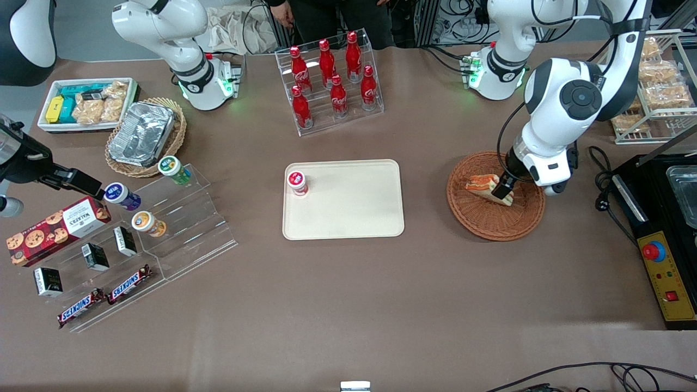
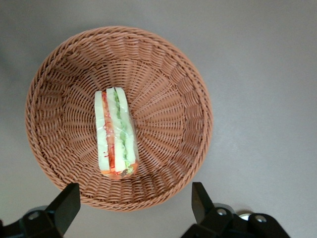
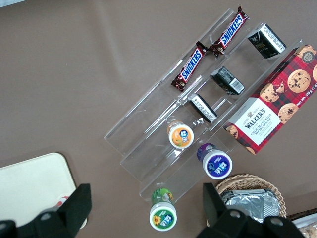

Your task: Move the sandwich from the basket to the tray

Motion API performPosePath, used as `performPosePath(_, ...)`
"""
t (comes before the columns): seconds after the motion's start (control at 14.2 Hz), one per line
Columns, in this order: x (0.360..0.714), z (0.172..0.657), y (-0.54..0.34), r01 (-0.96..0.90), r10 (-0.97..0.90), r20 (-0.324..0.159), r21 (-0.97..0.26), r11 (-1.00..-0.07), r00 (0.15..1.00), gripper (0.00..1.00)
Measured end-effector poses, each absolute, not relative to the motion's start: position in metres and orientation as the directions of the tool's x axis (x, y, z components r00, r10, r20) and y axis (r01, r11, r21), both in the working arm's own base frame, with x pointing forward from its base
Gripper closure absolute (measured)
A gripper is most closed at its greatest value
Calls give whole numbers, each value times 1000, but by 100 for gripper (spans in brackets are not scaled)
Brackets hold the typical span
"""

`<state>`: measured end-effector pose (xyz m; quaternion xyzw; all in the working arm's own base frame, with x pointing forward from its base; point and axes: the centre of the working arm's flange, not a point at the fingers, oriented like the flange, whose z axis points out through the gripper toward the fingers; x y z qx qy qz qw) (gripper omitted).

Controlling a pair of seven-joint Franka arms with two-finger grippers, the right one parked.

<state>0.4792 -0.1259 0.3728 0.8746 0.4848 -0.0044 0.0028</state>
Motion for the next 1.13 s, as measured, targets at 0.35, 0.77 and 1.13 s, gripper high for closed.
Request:
performPosePath(0.35, 468, 340, -122, 849, 849, -8, 8, -528, 528, 0)
performPosePath(0.77, 463, 300, -121, 849, 850, -1, 39, -527, 527, 0)
performPosePath(1.13, 468, 272, -122, 848, 850, 2, 63, -526, 526, 0)
